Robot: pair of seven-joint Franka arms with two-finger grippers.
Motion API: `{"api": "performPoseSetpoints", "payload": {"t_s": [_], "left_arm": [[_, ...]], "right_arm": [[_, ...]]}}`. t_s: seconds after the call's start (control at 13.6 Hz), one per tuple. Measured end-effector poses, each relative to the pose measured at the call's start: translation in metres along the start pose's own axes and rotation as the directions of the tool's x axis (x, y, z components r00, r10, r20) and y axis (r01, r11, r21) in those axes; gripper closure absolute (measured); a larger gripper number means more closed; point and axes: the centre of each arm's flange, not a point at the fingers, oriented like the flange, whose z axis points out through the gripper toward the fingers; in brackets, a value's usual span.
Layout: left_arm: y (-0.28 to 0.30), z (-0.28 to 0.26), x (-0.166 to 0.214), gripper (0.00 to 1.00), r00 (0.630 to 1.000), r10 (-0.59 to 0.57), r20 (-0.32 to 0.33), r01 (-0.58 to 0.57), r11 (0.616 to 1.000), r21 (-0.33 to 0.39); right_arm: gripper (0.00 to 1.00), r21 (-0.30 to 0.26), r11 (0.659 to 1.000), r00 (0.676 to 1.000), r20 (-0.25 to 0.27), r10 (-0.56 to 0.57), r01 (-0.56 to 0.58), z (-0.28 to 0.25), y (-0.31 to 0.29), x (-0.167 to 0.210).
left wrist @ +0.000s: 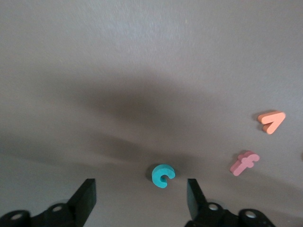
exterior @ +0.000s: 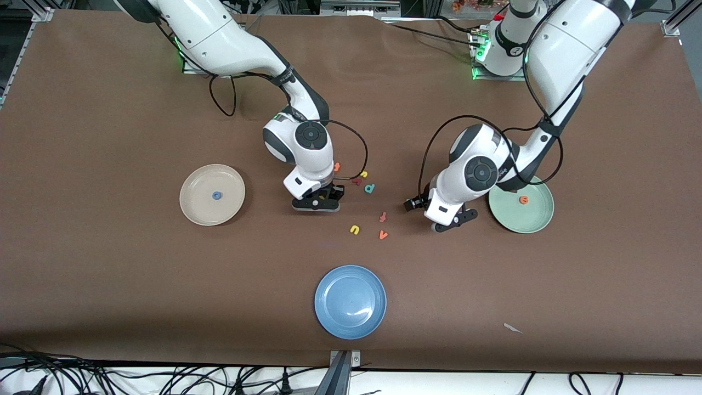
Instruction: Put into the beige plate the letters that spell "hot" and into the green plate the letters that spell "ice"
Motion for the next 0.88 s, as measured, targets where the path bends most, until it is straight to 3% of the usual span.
{"api": "performPoseSetpoints", "payload": {"t_s": [0.07,0.44,0.88], "left_arm": [[0.003,0.007,-0.003,0.24,1.000,-0.005,0.001,0.005,1.000,-0.002],[0.021,0.027,-0.025,0.29,1.000,-0.021,-0.007,0.022,1.000,0.015],[0.021,0.045,-0.032,0.35,0.998,-0.012,-0.059,0.017,0.997,0.074]], "right_arm": [[0.69,0.000,1.000,1.000,-0.001,0.000,0.000,0.000,0.000,0.000],[0.69,0.000,1.000,1.000,-0.001,-0.001,0.001,0.000,0.000,0.000],[0.66,-0.002,1.000,1.000,0.000,0.000,0.000,0.000,0.000,0.000]]}}
